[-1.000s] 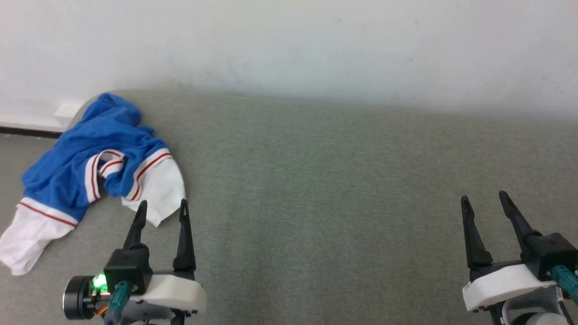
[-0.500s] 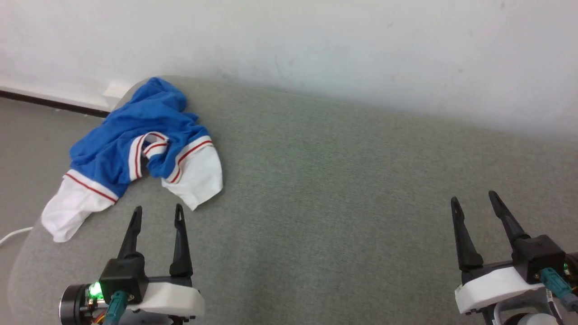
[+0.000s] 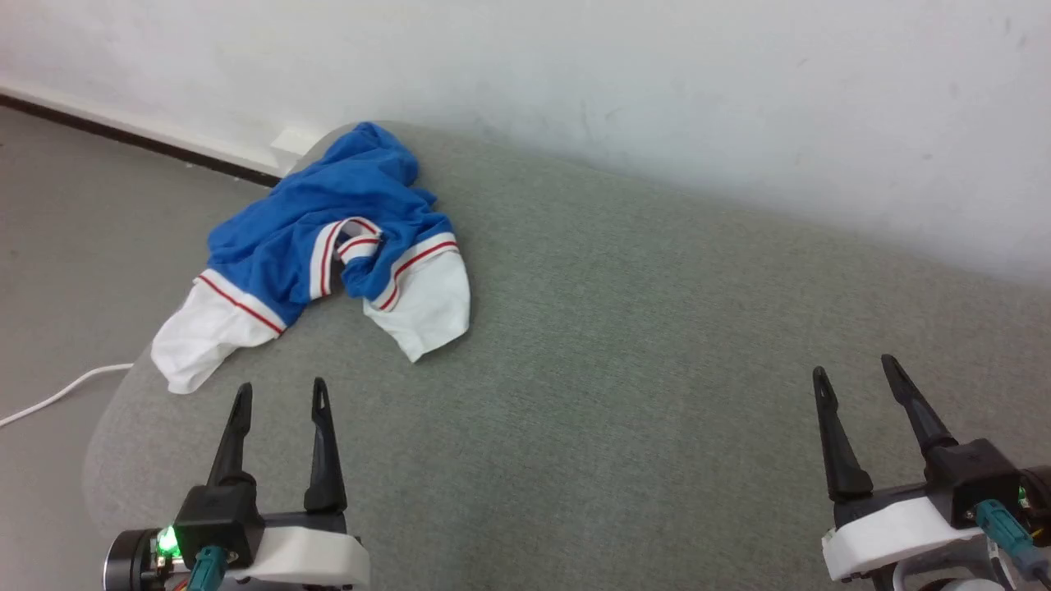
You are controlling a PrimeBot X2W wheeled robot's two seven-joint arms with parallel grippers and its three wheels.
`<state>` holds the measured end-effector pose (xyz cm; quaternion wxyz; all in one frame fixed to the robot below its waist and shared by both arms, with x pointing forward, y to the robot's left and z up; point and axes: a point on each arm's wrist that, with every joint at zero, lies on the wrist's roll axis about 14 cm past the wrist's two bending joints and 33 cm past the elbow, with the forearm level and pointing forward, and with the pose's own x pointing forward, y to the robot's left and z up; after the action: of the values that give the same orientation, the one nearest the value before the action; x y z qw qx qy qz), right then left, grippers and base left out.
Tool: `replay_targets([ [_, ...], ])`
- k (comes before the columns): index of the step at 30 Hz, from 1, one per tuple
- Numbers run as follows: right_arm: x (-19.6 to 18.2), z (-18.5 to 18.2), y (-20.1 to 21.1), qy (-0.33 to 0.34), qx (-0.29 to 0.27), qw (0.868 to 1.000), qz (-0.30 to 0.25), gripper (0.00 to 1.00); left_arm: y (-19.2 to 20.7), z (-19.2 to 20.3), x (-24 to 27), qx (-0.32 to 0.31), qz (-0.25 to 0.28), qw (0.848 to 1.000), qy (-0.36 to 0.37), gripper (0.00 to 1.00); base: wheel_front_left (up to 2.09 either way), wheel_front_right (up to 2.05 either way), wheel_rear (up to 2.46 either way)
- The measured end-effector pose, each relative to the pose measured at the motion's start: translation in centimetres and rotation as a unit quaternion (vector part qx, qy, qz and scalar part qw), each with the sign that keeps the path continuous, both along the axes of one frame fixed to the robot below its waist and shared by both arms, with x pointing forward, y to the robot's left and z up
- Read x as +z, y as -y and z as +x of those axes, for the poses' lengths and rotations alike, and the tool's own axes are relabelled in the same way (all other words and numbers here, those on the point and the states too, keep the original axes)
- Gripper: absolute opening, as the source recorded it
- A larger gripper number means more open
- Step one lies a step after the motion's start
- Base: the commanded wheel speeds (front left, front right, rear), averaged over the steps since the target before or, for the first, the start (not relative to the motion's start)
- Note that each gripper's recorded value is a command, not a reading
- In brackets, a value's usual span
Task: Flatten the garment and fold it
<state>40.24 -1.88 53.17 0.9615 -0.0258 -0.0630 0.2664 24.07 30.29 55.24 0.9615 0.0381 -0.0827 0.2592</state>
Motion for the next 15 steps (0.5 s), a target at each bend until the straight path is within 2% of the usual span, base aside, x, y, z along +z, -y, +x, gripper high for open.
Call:
replay_targets([
  [15,0.2,-0.2,-2.7,0.012,0.040,0.999,0.000,1.00,-1.6,-3.4,0.5,0.049,0.007,0.999,0.015,1.00,0.00,0.00,0.00],
])
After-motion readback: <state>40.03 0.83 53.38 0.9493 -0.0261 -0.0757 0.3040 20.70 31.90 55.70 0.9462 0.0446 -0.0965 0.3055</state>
